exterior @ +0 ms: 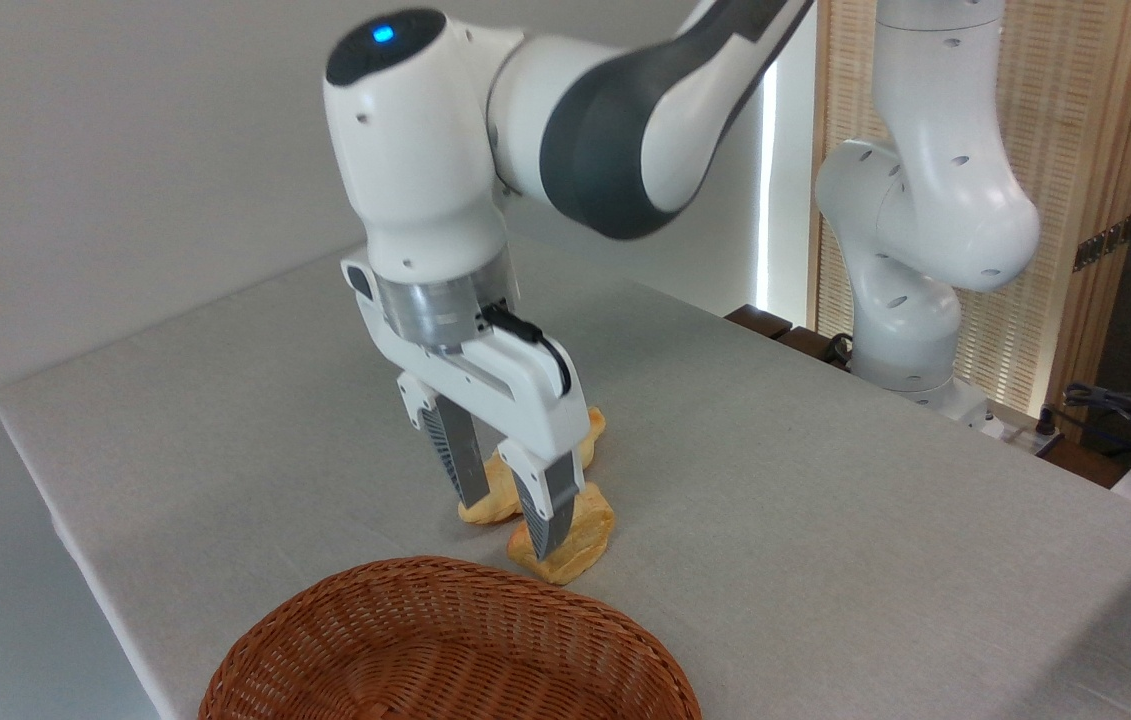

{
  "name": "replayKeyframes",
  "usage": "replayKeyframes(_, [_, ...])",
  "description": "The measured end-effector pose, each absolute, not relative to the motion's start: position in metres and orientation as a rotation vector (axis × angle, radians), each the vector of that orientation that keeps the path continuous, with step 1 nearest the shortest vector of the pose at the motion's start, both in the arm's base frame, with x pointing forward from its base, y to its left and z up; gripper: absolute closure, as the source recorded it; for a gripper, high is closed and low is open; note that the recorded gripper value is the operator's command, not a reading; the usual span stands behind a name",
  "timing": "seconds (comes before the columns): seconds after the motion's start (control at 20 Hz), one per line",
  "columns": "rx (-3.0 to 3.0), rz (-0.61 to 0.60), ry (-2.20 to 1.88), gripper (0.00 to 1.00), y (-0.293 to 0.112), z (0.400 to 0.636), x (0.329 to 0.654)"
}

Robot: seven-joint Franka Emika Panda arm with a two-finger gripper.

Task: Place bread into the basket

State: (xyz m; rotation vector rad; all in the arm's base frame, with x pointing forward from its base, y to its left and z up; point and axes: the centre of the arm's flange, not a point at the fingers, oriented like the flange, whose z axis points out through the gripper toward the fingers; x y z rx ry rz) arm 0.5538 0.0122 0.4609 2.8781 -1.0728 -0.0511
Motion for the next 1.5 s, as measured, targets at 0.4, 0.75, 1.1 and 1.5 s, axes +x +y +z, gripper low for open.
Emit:
replayKeyframes(0.4, [2.851, -0.138, -1.077, 0.04, 0.013, 0.434, 0.539])
replayKeyframes(0.75, [2.814, -0.208, -1.143, 0.66, 0.014, 0.415, 0.529])
replayKeyframes(1.1, [2.815, -0.206, -1.14, 0.64, 0.015, 0.415, 0.528])
replayKeyframes(1.5, [2.815, -0.205, -1.14, 0.63, 0.015, 0.415, 0.528])
